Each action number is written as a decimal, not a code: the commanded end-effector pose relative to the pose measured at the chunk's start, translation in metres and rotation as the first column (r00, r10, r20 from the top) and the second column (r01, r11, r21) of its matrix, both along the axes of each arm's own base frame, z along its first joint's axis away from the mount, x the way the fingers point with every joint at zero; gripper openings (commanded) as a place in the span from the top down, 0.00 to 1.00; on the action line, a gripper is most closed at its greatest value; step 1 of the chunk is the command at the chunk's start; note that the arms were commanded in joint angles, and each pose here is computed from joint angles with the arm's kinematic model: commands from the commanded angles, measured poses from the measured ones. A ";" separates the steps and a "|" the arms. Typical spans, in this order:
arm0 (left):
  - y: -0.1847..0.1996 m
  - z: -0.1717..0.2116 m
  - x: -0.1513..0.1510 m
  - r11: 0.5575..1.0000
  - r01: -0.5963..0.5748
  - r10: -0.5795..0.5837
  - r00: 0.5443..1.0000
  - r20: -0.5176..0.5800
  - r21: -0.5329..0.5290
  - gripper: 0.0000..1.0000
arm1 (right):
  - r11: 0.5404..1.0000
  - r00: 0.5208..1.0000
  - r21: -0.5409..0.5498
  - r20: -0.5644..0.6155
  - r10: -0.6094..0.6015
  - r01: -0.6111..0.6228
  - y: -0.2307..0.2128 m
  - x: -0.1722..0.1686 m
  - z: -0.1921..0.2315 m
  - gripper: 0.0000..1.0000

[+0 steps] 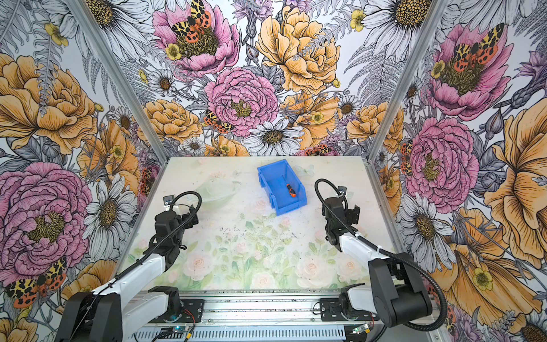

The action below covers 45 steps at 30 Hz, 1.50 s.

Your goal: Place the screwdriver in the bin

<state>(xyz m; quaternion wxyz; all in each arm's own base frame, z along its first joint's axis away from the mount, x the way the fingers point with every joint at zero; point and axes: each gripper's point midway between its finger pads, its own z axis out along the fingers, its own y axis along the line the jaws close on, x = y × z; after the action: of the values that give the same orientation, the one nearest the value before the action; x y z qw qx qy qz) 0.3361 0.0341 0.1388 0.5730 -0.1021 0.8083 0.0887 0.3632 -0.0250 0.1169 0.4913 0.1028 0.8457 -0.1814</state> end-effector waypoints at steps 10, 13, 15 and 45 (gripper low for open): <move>-0.008 0.013 0.025 0.993 0.101 -0.093 0.989 0.117 -0.065 0.01 | 0.996 0.990 -0.007 0.114 0.088 -0.088 0.005 0.034 0.010 0.01; -0.010 0.014 0.033 0.991 0.126 -0.118 0.985 0.123 -0.056 0.01 | 0.994 0.989 -0.041 0.109 0.103 -0.099 0.004 0.032 0.012 0.01; -0.015 0.014 0.040 0.986 0.160 -0.153 0.980 0.129 -0.047 0.01 | 0.994 0.991 -0.063 0.096 0.094 -0.088 0.000 0.033 0.010 0.00; -0.016 -0.011 0.070 0.981 0.192 -0.184 0.971 0.154 -0.038 0.01 | 0.972 0.948 0.101 0.263 0.180 -0.212 -0.012 0.036 -0.005 0.00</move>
<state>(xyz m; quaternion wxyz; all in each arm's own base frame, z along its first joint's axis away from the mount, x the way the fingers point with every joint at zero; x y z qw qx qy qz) 0.4074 0.0143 0.1243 0.6257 -0.0403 0.7790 0.0006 0.3927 -0.0411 0.0984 0.5746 0.0802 0.8108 -0.0782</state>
